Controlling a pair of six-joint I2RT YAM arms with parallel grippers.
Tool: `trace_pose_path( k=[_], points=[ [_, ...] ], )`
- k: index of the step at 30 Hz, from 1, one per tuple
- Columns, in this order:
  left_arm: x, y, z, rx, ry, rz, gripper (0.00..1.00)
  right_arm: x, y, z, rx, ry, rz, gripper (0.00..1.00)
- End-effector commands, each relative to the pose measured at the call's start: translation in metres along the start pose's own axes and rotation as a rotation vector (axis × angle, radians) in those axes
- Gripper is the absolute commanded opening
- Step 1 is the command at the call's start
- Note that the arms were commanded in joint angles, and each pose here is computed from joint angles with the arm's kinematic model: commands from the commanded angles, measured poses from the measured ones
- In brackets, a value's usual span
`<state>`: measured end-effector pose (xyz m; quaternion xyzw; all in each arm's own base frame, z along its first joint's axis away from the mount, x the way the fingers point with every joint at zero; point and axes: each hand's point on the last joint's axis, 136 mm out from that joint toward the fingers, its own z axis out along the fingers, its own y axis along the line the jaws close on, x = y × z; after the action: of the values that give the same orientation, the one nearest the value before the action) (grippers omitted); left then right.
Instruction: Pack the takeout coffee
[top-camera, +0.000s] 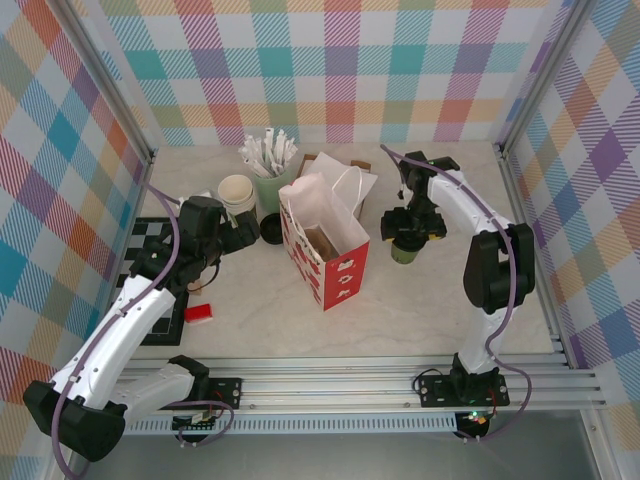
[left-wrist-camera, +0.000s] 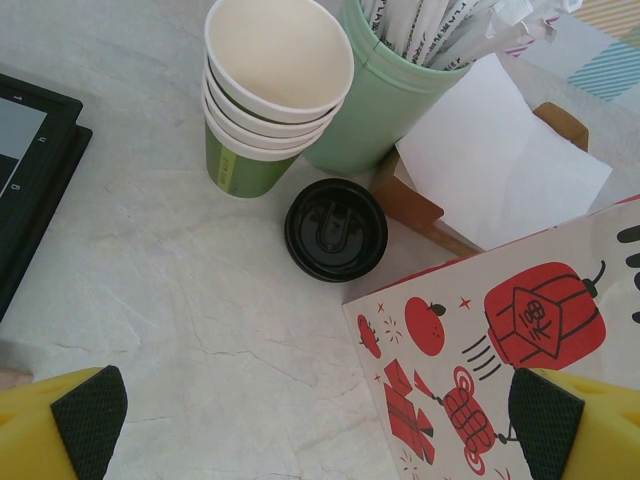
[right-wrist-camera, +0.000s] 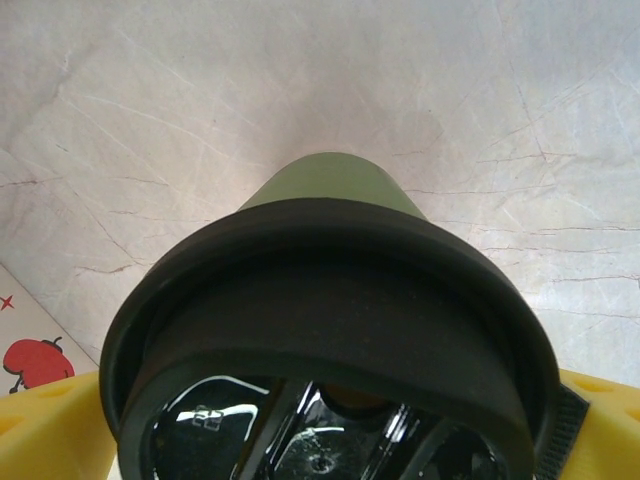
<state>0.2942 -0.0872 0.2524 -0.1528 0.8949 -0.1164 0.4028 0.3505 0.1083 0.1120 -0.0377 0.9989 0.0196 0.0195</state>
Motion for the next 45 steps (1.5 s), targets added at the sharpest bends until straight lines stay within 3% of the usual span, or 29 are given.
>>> trace_pose_path(
  k=[1, 19, 45],
  points=[
    [-0.0012, 0.0095, 0.0, -0.028, -0.016, 0.004, 1.0, -0.0006, 0.0019, -0.0011, 0.009, 0.009, 0.003, 1.0],
    [-0.0007, 0.0106, 0.0007, -0.035, -0.014, 0.005, 1.0, 0.0027, -0.0005, 0.0024, 0.053, 0.033, 0.0, 1.0],
    [-0.0017, 0.0099, -0.0016, -0.025, -0.023, 0.006, 1.0, 0.0029, 0.0026, 0.0, 0.034, 0.024, -0.011, 0.77]
  ],
)
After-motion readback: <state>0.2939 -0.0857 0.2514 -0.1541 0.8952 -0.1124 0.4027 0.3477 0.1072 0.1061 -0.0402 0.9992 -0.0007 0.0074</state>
